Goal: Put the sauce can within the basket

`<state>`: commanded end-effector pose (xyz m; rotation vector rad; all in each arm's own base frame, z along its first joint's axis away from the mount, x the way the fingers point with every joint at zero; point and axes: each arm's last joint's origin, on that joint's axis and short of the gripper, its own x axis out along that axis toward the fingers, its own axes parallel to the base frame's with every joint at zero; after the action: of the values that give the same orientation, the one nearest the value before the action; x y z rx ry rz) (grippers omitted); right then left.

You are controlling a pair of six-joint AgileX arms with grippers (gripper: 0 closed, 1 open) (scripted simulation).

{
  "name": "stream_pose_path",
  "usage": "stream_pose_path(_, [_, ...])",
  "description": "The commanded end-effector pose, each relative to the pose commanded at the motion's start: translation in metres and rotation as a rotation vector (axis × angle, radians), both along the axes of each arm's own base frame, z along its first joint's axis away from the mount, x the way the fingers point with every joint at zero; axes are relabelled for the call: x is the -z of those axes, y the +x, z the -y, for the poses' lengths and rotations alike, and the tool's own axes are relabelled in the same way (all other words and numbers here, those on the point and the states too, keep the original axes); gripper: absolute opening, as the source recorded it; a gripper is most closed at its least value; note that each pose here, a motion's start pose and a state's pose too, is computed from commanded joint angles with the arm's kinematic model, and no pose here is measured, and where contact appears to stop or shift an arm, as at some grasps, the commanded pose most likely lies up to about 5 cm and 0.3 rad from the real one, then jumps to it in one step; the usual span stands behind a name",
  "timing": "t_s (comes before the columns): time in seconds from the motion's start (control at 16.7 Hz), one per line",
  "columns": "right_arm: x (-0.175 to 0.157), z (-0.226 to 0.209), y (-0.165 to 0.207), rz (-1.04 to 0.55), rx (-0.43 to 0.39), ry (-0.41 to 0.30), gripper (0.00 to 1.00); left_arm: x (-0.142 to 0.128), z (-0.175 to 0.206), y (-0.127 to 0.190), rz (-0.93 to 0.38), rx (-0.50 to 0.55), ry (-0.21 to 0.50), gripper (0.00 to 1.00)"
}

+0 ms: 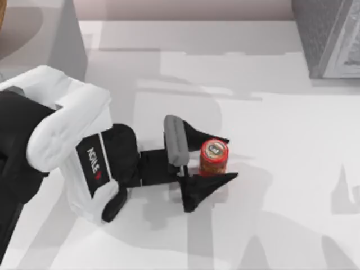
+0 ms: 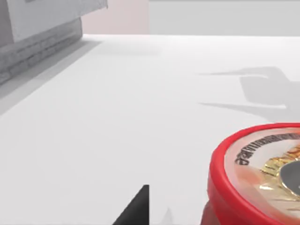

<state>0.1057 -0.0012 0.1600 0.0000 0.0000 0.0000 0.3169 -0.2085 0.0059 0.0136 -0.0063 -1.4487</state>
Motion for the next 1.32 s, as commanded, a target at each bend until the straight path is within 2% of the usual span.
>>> stream_pose_path(0.42, [0.000,0.000,0.000,0.000,0.000,0.000,1.00,0.000,0.000,0.000,0.000,0.000,0.000,0.02])
stream_pose_path(1.08, [0.000,0.000,0.000,0.000,0.000,0.000,1.00,-0.003,-0.002,0.001,0.002,0.001,0.000,0.00])
stream_pose_path(1.32, [0.000,0.000,0.000,0.000,0.000,0.000,1.00,-0.038,-0.019,0.005,0.002,0.023,-0.004,0.00])
